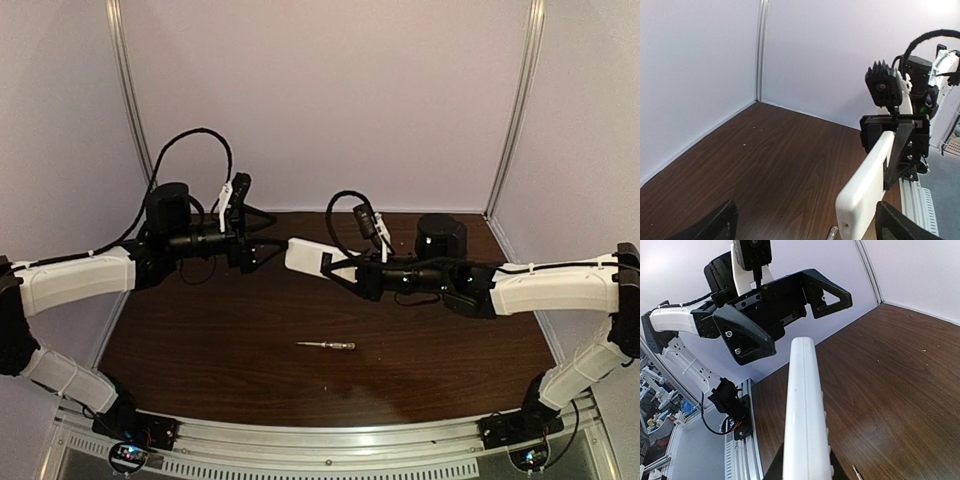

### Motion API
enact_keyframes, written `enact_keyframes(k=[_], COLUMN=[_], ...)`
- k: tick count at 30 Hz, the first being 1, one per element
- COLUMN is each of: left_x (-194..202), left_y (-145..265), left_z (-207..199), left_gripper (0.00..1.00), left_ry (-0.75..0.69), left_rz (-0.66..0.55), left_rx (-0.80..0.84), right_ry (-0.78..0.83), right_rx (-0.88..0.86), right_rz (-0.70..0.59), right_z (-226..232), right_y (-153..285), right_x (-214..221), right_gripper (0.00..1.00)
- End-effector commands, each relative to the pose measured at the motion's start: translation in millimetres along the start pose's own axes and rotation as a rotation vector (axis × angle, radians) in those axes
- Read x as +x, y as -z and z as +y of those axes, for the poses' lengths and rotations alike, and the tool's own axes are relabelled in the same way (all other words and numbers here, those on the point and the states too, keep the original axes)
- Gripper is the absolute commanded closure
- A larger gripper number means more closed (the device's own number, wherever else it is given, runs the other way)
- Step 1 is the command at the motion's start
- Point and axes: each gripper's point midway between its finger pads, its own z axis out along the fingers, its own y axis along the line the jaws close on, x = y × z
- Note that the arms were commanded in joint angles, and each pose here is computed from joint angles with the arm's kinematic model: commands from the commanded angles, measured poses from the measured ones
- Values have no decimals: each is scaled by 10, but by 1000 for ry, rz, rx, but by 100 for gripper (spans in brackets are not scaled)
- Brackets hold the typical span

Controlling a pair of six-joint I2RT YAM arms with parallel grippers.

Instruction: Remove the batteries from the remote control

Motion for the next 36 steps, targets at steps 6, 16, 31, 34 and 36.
enact_keyframes(k=[6, 16, 31, 34, 36], left_x=[306, 377, 144, 124, 126], left_y=[-34, -144, -31, -51, -89], left_z=[398, -40, -591, -647, -696], left_gripper=[3, 10, 15, 17, 18], left_ry=[103, 110, 101, 98, 103], left_rz=[68, 63, 0, -2, 7], left_rx=[-160, 159, 426, 449, 464], right_ry=[-41, -63, -59, -54, -53], right_rx=[85, -69, -77, -108, -131], right_rz=[13, 44, -7, -10, -8], right_z=[-131, 170, 178, 230, 256], right_y=[-2, 186, 422, 418, 395], right_x=[26, 44, -3, -22, -24], right_gripper=[100, 100, 100, 100, 100])
